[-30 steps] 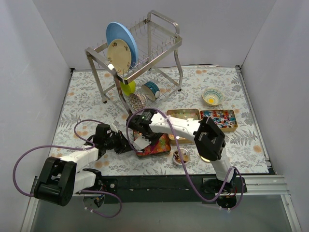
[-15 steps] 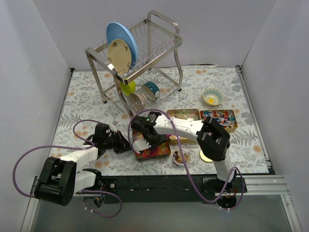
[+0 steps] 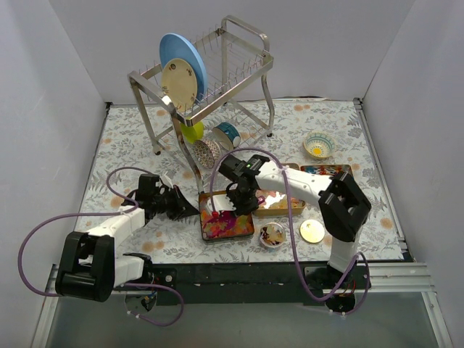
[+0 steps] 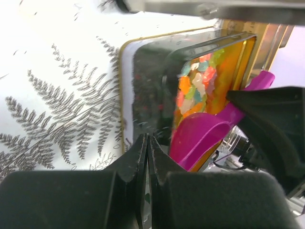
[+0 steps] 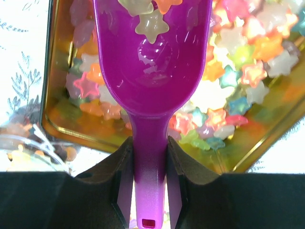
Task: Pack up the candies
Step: Scoop the fake candies from the storage box.
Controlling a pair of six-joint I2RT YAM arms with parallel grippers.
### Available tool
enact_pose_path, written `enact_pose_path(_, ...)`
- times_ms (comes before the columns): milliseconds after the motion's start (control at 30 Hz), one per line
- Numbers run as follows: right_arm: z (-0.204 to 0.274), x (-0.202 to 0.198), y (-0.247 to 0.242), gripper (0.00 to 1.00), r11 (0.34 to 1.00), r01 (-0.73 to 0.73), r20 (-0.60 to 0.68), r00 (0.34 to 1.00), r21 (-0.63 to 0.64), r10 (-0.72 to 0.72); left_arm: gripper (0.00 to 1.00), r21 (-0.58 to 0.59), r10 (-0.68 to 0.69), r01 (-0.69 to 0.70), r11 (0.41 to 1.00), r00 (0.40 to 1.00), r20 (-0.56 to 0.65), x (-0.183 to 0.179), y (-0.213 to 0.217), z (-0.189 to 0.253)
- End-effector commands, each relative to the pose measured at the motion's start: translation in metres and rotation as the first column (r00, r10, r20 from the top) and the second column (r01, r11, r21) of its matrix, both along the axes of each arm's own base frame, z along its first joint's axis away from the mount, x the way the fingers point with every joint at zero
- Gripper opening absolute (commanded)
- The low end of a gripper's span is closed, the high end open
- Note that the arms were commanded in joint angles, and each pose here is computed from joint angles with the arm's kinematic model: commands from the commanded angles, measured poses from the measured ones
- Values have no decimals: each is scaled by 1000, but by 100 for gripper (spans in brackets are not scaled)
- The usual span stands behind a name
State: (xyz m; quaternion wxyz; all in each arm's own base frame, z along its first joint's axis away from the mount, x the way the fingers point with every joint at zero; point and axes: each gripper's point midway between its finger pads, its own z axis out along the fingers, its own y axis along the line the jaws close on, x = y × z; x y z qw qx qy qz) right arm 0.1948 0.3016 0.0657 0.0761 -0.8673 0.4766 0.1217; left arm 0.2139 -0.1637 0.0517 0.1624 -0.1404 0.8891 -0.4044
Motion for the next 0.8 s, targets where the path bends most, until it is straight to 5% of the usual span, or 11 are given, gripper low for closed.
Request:
enact_pose_path(0,28,-2,6,1,984,-24,-42,999,175,32,0,47,-83,80,996,994,71,9,3,17)
enact_pose_path(500,56,24,-22,1,924,158,-127,985,349,-121,0,-9,-215,220,975,960,179,46,0,58)
enact_pose_path(767,86,30,-85,1,938,191,13,979,289,-204,27,18,-249,252,968,937,245,44,1,56)
